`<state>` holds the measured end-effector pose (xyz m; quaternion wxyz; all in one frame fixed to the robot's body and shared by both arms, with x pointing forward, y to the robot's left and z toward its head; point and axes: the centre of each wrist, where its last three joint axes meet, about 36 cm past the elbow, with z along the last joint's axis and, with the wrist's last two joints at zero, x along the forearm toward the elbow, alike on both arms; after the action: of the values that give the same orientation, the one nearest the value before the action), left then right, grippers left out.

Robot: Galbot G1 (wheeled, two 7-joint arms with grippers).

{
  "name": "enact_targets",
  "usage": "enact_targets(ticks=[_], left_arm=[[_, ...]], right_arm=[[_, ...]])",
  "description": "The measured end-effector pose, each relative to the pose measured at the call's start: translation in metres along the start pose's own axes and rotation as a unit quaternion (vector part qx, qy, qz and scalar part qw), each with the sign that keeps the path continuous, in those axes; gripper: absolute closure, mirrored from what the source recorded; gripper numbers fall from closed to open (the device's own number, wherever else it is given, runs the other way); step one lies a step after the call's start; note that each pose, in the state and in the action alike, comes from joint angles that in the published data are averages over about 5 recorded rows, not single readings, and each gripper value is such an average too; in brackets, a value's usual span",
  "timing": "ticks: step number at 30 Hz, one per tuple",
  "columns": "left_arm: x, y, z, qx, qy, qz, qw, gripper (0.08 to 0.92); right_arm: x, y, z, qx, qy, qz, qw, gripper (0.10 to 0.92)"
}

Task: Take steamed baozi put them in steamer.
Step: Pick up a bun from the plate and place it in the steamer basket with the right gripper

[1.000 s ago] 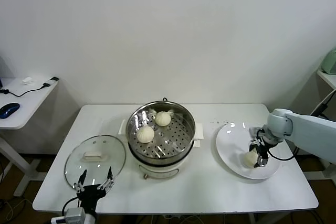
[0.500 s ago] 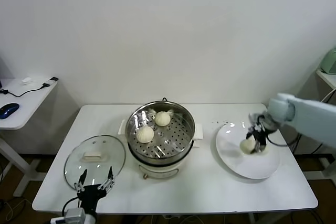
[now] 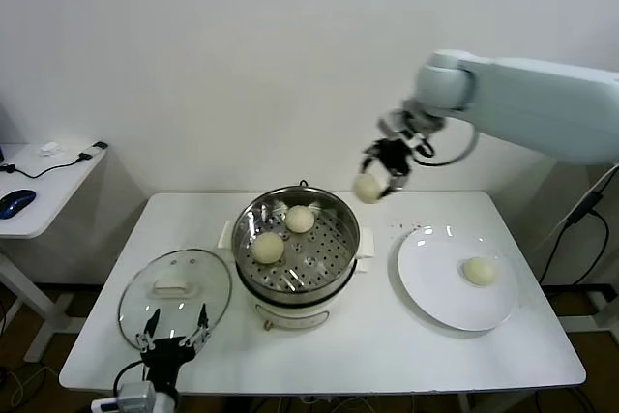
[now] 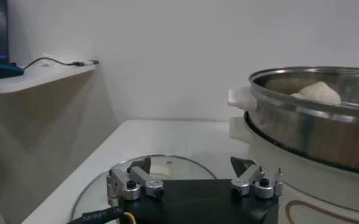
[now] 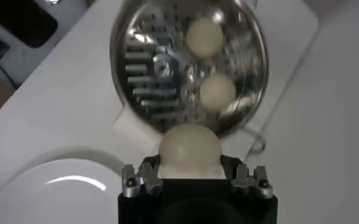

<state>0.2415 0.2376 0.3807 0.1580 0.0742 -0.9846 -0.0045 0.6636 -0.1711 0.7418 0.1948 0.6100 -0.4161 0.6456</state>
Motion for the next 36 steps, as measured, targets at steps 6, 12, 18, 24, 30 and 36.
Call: enact_targets(ticks=[6,12,18,24,30,36], left_arm=[[-0.001,0.002,0.002,0.001,0.002,-0.004,1.0,0.177],[-0.001,0.003,0.006,0.0,0.004,-0.008,1.0,0.177],[-0.001,0.004,0.007,0.0,0.006,-0.011,1.0,0.177],[-0.001,0.004,0.008,0.0,0.006,-0.014,1.0,0.177],[-0.001,0.004,0.009,0.0,0.006,-0.017,1.0,0.177],[0.0,0.004,0.008,0.001,0.006,-0.017,1.0,0.177]], right_arm=[[-0.026,-0.031,-0.077,0.151,-0.028,-0.033,0.988,0.352],[-0.069,-0.039,-0.12,0.257,-0.046,-0.069,0.963,0.352],[-0.11,-0.036,-0.136,0.313,-0.059,-0.096,0.943,0.352],[-0.146,-0.03,-0.144,0.342,-0.071,-0.109,0.931,0.347],[-0.17,-0.025,-0.15,0.358,-0.082,-0.112,0.923,0.326],[-0.177,-0.024,-0.15,0.365,-0.091,-0.111,0.92,0.218]])
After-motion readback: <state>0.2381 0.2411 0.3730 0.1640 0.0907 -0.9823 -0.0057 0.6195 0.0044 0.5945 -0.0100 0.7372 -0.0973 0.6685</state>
